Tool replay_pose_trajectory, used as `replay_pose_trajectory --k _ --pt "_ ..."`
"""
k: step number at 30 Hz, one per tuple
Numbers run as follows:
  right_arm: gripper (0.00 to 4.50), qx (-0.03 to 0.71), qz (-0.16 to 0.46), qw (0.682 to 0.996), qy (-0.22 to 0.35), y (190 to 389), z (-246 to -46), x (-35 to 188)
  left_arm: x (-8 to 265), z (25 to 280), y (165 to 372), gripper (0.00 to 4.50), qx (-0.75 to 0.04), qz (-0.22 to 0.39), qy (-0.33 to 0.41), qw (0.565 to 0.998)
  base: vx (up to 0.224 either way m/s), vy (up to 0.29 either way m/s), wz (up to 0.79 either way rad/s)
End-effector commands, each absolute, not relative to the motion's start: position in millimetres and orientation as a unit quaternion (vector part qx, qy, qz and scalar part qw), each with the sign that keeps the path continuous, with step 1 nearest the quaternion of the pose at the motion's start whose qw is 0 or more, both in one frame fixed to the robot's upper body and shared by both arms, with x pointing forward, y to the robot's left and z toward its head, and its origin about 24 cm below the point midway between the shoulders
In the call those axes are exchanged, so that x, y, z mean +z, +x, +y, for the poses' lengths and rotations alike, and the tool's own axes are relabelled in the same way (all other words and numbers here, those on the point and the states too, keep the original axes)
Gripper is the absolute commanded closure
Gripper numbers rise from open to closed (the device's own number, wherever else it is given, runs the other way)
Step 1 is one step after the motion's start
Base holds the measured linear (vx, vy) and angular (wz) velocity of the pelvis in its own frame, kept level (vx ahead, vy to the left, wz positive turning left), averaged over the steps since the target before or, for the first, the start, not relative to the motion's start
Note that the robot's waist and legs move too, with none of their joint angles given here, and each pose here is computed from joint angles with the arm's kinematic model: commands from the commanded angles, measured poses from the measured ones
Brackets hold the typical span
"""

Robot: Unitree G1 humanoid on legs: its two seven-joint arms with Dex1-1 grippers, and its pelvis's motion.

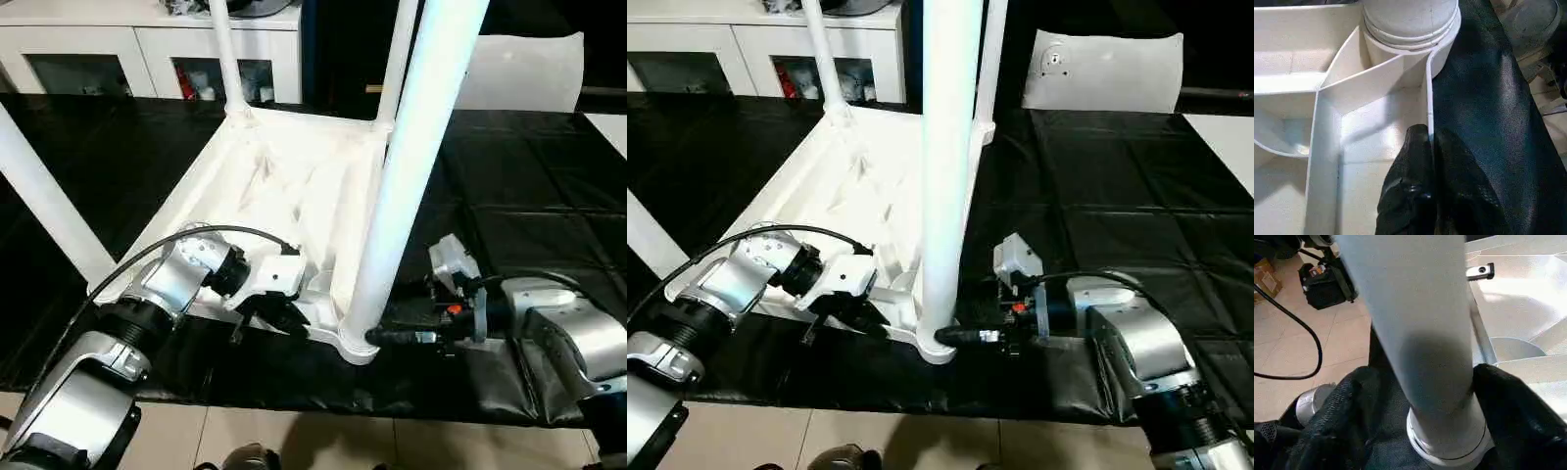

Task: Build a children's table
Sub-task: Rotate leg to tighten

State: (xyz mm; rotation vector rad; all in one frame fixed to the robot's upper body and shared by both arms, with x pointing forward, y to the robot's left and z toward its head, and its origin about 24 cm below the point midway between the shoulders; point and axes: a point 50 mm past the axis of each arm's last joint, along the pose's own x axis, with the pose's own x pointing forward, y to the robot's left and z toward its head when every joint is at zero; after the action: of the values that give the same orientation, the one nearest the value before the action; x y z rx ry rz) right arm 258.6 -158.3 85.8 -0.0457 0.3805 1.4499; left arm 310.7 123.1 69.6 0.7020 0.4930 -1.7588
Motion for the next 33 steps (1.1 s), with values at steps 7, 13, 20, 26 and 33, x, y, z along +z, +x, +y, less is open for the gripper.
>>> replay_pose_trajectory --k 7,13,20,26,33 --pt "1.90 0.673 0.168 0.720 -0.010 256.8 -148.2 86 67 115 307 4.50 -0.764 0.211 0.318 0.520 0.000 0.000 0.00" --pt "2.34 0.662 0.161 0.732 0.009 255.4 -142.3 85 66 114 312 4.50 -0.737 0.208 0.320 0.557 0.000 0.000 0.00" --pt "2.51 0.522 0.162 0.837 0.015 267.7 -125.9 70 66 96 325 4.50 -0.658 0.216 0.251 0.676 -0.015 0.000 -0.01" --pt "2.57 0.360 0.176 0.913 0.071 288.1 -104.8 62 69 78 340 4.50 -0.555 0.209 0.183 0.784 -0.068 0.029 -0.16" --pt "2.01 0.252 0.176 0.947 0.090 306.5 -80.6 63 85 56 353 4.50 -0.451 0.179 0.124 0.865 -0.030 -0.012 -0.07"
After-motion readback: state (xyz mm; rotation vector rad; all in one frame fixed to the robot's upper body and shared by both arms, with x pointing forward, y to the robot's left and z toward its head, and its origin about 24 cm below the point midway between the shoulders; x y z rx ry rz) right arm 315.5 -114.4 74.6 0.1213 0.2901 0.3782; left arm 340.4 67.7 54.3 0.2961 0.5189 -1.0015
